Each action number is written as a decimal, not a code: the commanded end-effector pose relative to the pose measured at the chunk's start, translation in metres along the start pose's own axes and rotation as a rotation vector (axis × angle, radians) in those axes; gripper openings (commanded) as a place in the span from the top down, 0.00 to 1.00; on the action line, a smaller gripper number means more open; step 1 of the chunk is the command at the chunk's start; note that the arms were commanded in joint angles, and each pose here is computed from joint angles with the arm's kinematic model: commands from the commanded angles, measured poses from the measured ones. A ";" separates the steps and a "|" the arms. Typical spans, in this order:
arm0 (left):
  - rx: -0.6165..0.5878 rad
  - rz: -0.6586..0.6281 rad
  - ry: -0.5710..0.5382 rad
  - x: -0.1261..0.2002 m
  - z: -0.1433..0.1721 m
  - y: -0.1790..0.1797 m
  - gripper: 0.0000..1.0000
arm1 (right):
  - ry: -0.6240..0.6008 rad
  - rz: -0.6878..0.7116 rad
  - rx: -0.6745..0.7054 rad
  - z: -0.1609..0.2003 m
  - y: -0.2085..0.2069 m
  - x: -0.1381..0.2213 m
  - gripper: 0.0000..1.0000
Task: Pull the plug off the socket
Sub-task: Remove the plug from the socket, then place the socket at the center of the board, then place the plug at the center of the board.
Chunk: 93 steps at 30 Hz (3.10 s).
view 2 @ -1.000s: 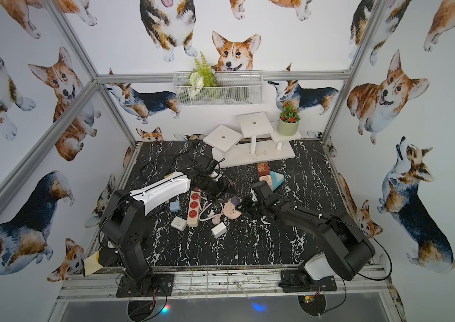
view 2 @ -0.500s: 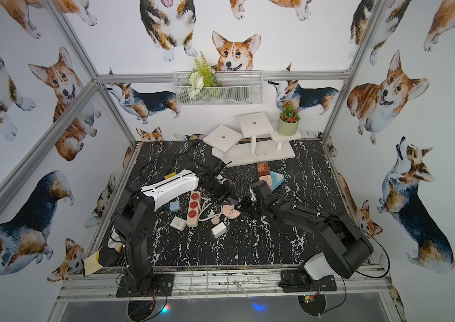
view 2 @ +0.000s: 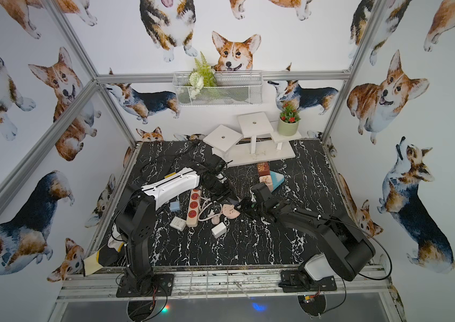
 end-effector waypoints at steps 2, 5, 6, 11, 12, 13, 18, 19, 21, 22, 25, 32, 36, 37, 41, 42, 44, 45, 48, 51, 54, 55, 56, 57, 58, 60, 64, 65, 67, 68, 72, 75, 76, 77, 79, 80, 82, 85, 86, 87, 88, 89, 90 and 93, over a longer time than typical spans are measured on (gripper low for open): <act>0.084 0.021 -0.042 0.021 -0.012 0.005 1.00 | 0.092 0.364 -0.137 0.030 -0.067 0.005 1.00; -0.016 -0.143 -0.062 0.028 -0.010 0.001 1.00 | 0.097 0.408 -0.139 0.030 -0.073 0.005 1.00; -0.047 -0.196 -0.046 0.028 -0.008 -0.001 1.00 | 0.101 0.428 -0.132 0.030 -0.073 0.005 1.00; -0.067 -0.190 -0.059 0.030 -0.009 -0.010 1.00 | 0.113 0.477 -0.113 0.026 -0.071 0.003 1.00; -0.059 -0.157 -0.071 0.032 -0.010 -0.012 1.00 | 0.108 0.457 -0.109 0.025 -0.069 0.001 1.00; -0.047 -0.124 -0.080 0.035 -0.011 -0.015 1.00 | 0.102 0.427 -0.106 0.023 -0.066 0.000 1.00; -0.054 -0.100 -0.119 0.049 -0.013 -0.015 1.00 | 0.065 0.330 -0.068 0.013 -0.047 -0.003 1.00; -0.055 -0.108 -0.138 0.054 -0.013 -0.013 1.00 | 0.063 0.326 -0.064 0.010 -0.044 -0.003 1.00; -0.050 -0.113 -0.165 0.064 -0.013 -0.008 1.00 | 0.060 0.316 -0.072 0.004 -0.041 -0.003 1.00; -0.047 -0.113 -0.175 0.069 -0.012 -0.006 1.00 | 0.058 0.306 -0.077 -0.001 -0.039 -0.003 1.00; -0.041 -0.116 -0.182 0.082 -0.007 0.003 1.00 | 0.035 0.269 -0.079 -0.014 -0.033 -0.002 0.96; -0.039 -0.105 -0.190 0.109 0.017 0.029 1.00 | 0.018 0.144 -0.053 -0.037 -0.010 -0.006 0.59; -0.034 -0.087 -0.198 0.116 0.029 0.040 1.00 | 0.020 0.089 -0.036 -0.043 0.004 -0.004 0.47; -0.034 -0.084 -0.200 0.117 0.031 0.042 1.00 | 0.019 0.092 -0.037 -0.043 0.005 -0.002 0.45; -0.045 -0.038 -0.186 0.115 0.038 0.044 1.00 | 0.005 0.088 -0.032 -0.044 0.012 0.011 0.37; -0.054 -0.016 -0.178 0.115 0.039 0.043 1.00 | 0.004 0.097 -0.033 -0.044 0.013 0.014 0.33; -0.089 0.049 -0.156 0.112 0.043 0.038 1.00 | 0.009 0.126 -0.029 -0.043 0.016 0.025 0.30; -0.112 0.083 -0.145 0.110 0.046 0.034 1.00 | 0.008 0.145 -0.024 -0.042 0.017 0.032 0.28; -0.172 0.123 -0.119 0.101 0.053 0.026 1.00 | -0.022 0.224 -0.021 -0.040 0.015 0.056 0.24; -0.211 0.146 -0.085 0.085 0.058 0.018 1.00 | -0.063 0.298 -0.046 -0.037 0.006 0.084 0.21; -0.274 0.146 -0.052 0.064 0.064 0.007 1.00 | -0.122 0.385 -0.094 -0.037 -0.009 0.115 0.19; -0.297 0.138 -0.038 0.055 0.066 0.004 1.00 | -0.140 0.404 -0.107 -0.037 -0.014 0.125 0.18; -0.314 0.127 -0.023 0.047 0.068 0.001 1.00 | -0.157 0.419 -0.121 -0.037 -0.019 0.133 0.18; -0.329 0.113 -0.003 0.036 0.071 -0.002 1.00 | -0.178 0.439 -0.137 -0.037 -0.025 0.143 0.17; -0.337 0.097 0.018 0.025 0.072 -0.003 1.00 | -0.182 0.463 -0.155 -0.037 -0.031 0.148 0.16; -0.359 0.069 0.057 0.003 0.076 -0.008 0.98 | -0.215 0.476 -0.181 -0.036 -0.039 0.165 0.15; -0.434 0.043 0.109 -0.033 0.086 -0.022 0.89 | -0.215 0.496 -0.198 -0.036 -0.048 0.176 0.14; -0.432 0.038 0.118 -0.039 0.086 -0.021 0.87 | -0.211 0.501 -0.194 -0.036 -0.048 0.178 0.14; -0.412 0.020 0.141 -0.053 0.083 -0.016 0.78 | -0.201 0.511 -0.186 -0.035 -0.048 0.179 0.14; -0.402 0.008 0.149 -0.060 0.082 -0.012 0.77 | -0.198 0.509 -0.186 -0.036 -0.048 0.179 0.14; -0.373 -0.020 0.160 -0.074 0.078 0.000 0.69 | -0.197 0.500 -0.183 -0.036 -0.045 0.181 0.14; -0.359 -0.028 0.172 -0.079 0.078 0.005 0.62 | -0.199 0.497 -0.176 -0.037 -0.044 0.182 0.14; -0.356 -0.033 0.175 -0.080 0.078 0.007 0.62 | -0.198 0.497 -0.174 -0.037 -0.043 0.182 0.14; -0.353 -0.035 0.179 -0.081 0.078 0.008 0.60 | -0.198 0.497 -0.171 -0.037 -0.043 0.181 0.14; -0.351 -0.030 0.174 -0.081 0.078 0.009 0.55 | -0.194 0.496 -0.168 -0.038 -0.043 0.180 0.14; -0.353 -0.030 0.170 -0.079 0.078 0.009 0.52 | -0.193 0.495 -0.165 -0.039 -0.042 0.180 0.14; -0.361 -0.024 0.155 -0.074 0.080 0.006 0.45 | -0.192 0.493 -0.157 -0.041 -0.041 0.180 0.14; -0.367 -0.034 0.121 -0.063 0.081 0.002 0.41 | -0.194 0.479 -0.140 -0.045 -0.037 0.179 0.13; -0.369 -0.036 0.107 -0.058 0.081 0.001 0.40 | -0.195 0.475 -0.136 -0.048 -0.036 0.178 0.13; -0.373 -0.040 0.088 -0.051 0.081 -0.002 0.39 | -0.197 0.470 -0.132 -0.050 -0.034 0.177 0.14; -0.378 -0.042 0.067 -0.044 0.081 -0.005 0.39 | -0.200 0.464 -0.123 -0.053 -0.031 0.178 0.14; -0.381 -0.047 0.036 -0.034 0.080 -0.008 0.38 | -0.183 0.471 -0.120 -0.057 -0.030 0.173 0.14; -0.385 -0.051 0.003 -0.025 0.078 -0.011 0.38 | -0.178 0.470 -0.111 -0.061 -0.028 0.172 0.14; -0.390 -0.052 -0.136 0.011 0.063 -0.019 0.38 | -0.161 0.487 -0.076 -0.072 -0.023 0.168 0.14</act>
Point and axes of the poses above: each gripper's point midway between its finger pads, its own x axis back along the fingers, its own y axis along the line the jaws close on, z = x × y, the point moved 7 cm from there along x, back along the fingers, and after that the axes turned 3 degrees about x, right-handed, at the moved point
